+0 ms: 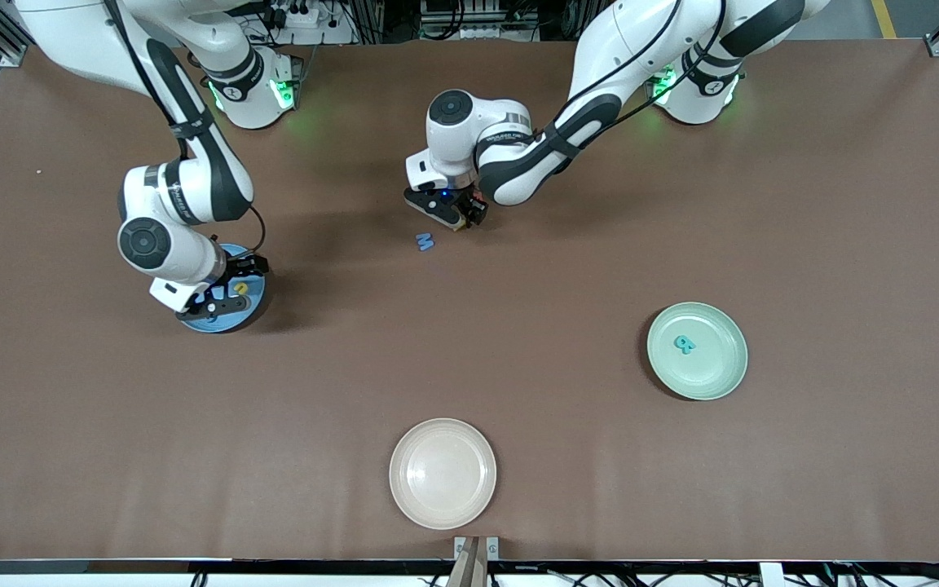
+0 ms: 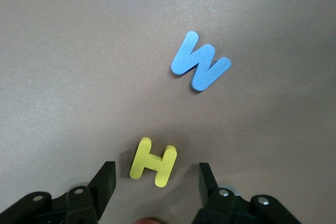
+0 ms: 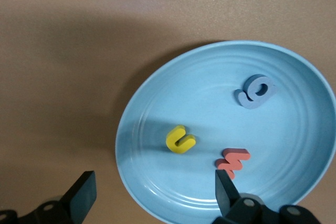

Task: Sort upper and lower case letters into plates
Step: 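Grasp the yellow H with the left gripper while the right gripper withdraws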

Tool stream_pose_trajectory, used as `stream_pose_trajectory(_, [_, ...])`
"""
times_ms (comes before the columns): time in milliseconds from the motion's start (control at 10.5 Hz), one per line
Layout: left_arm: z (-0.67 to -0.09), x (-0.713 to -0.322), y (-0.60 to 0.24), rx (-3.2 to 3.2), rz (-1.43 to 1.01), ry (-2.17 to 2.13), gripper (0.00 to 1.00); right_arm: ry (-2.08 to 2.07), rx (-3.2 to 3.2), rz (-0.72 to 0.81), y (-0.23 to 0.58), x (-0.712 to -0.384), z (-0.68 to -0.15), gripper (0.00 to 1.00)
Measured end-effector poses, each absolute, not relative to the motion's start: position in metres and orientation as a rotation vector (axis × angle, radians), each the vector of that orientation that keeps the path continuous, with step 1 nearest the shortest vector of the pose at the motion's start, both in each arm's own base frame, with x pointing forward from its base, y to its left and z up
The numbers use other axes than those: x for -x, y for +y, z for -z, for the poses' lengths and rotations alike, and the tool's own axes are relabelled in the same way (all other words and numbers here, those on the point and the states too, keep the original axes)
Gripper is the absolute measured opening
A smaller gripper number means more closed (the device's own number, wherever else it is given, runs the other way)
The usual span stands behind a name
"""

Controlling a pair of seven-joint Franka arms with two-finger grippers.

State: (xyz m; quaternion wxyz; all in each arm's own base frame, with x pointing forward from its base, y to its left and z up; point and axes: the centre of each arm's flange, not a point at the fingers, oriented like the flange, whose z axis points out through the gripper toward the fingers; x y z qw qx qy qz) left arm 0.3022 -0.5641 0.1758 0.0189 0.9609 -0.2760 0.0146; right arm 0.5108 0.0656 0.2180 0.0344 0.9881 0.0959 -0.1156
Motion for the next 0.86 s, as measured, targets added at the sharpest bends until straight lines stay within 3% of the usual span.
stream_pose_trajectory(666, [-0.1703,-0.303,-0.5651,-2.981,-0.042,-0.855,0.67,0.285,-3.043,0.336,0.0633,-0.5069,-0.211,1.0])
stream_pose_trajectory(856, [-0.1708,-0.304,-0.5653,-2.978,-0.06,-0.873,0.57,0.285,-3.043,0.336,0.0633,-0.5069,-0.211,1.0])
